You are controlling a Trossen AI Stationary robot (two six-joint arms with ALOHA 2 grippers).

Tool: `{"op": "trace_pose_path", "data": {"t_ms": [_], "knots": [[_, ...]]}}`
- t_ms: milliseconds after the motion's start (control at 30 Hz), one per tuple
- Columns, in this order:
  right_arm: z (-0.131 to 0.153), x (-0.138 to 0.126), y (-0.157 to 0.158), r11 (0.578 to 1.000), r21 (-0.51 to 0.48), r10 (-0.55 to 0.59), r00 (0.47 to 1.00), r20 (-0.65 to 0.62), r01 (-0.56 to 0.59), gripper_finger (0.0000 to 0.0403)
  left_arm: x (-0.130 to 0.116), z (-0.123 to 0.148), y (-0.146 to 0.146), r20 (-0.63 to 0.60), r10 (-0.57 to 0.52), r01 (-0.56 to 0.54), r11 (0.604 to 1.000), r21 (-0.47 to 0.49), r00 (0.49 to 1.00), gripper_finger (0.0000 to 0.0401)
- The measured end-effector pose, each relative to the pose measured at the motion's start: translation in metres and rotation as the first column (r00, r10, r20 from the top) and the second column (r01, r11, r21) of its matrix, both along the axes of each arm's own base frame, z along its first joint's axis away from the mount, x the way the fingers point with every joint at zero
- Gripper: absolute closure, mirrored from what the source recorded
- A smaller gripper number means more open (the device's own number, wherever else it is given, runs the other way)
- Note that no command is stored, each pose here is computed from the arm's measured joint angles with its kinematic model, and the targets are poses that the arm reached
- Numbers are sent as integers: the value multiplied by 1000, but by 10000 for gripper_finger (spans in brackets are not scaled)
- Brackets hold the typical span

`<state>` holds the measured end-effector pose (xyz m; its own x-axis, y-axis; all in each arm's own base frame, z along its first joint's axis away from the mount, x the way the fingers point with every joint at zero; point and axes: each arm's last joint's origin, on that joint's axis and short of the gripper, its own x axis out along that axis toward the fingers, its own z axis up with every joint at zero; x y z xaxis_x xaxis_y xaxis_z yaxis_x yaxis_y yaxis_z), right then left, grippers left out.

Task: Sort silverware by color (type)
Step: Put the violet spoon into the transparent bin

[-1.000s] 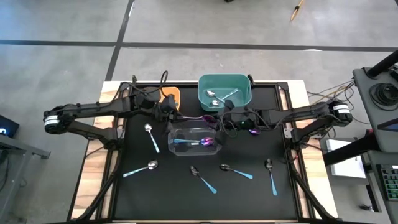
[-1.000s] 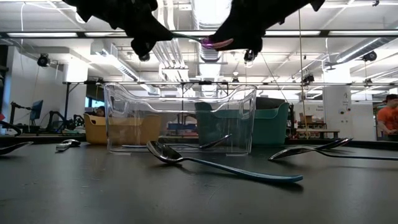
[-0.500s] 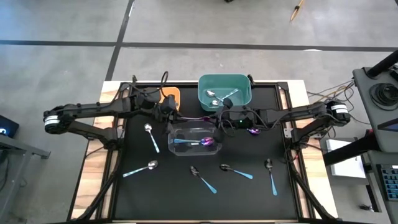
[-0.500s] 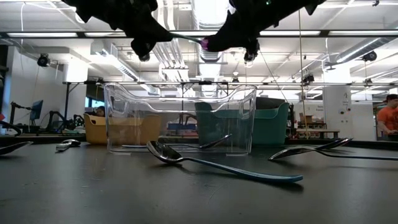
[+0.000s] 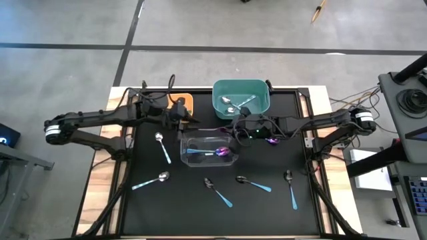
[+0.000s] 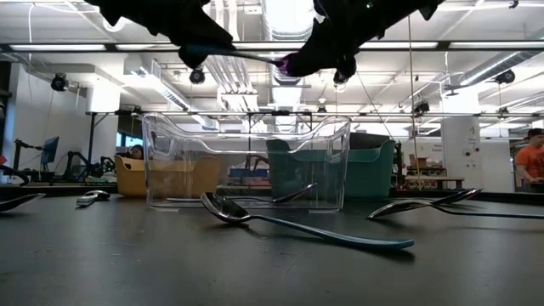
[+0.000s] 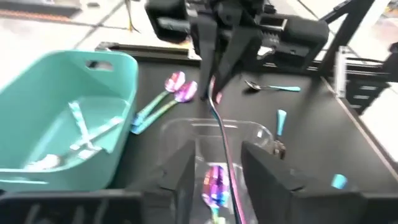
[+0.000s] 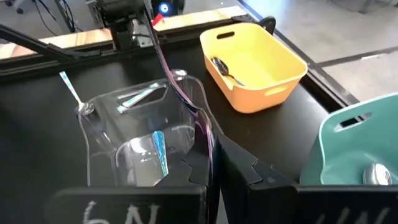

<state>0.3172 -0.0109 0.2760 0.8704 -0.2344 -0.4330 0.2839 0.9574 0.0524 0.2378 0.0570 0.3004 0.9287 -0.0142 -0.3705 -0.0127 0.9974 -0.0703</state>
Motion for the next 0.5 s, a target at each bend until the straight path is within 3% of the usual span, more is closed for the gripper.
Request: {"op": "trace_pose_path", "data": {"t_ms": [200,500], "knots": [[8,-1,-2,999,42,-29,997,-71,32,394,-16,17,-3,71,15,-23,992,124,997,251],[34,6,-6,991,94,-75,984,-163,91,394,-41,42,-9,193,-15,-37,963,267,981,251]]}}
